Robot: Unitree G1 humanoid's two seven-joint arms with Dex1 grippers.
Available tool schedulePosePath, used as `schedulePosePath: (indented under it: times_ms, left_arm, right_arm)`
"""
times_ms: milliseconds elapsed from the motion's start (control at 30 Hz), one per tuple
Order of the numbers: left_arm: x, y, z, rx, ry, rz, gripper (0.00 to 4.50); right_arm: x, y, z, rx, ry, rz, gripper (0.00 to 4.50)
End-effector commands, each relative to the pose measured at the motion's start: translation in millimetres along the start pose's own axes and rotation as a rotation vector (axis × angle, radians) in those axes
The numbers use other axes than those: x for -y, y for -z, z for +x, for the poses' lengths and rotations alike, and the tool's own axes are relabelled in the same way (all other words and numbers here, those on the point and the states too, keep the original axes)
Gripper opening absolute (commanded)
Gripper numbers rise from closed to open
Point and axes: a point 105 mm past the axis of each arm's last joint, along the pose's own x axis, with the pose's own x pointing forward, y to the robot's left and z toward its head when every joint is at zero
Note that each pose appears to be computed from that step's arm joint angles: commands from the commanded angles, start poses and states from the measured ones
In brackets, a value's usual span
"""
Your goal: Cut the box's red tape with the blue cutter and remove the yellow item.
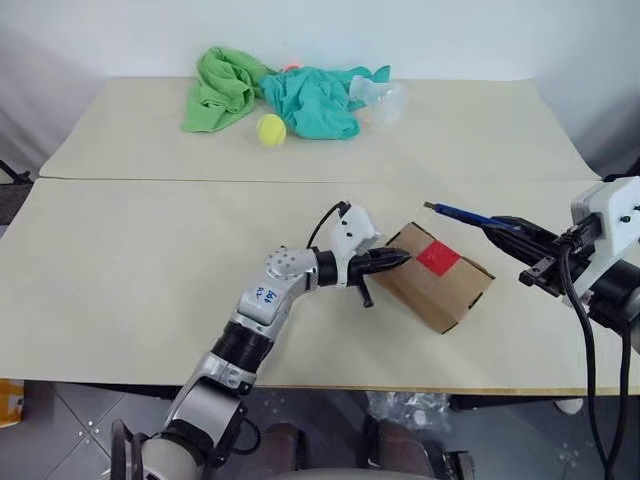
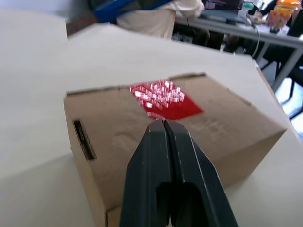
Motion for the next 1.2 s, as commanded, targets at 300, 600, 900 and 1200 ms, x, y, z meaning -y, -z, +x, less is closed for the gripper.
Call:
schedulePosePath:
  times_ms: [300,600,900,1200]
  left_arm:
    - [-1,-5,3,-0.026,0.028,0.025,0.02]
    - [0,-5,2,-0.028,0.036,0.027,0.02]
    - [1,-7,2,-0.022,0.041,0.024,0.02]
    - [2,-7,2,-0.022,0.047,0.02,0.02]
  right_arm:
    - [3,9,3,-0.012,0.016,-0.014,0.17]
    - [0,7,6,-0.01,-0.029,-0.018,0.17]
    - [-3,10,4,-0.02,-0.049,-0.015,0.17]
    - [-4,13,0,-0.042,-0.059,-0.013,0.17]
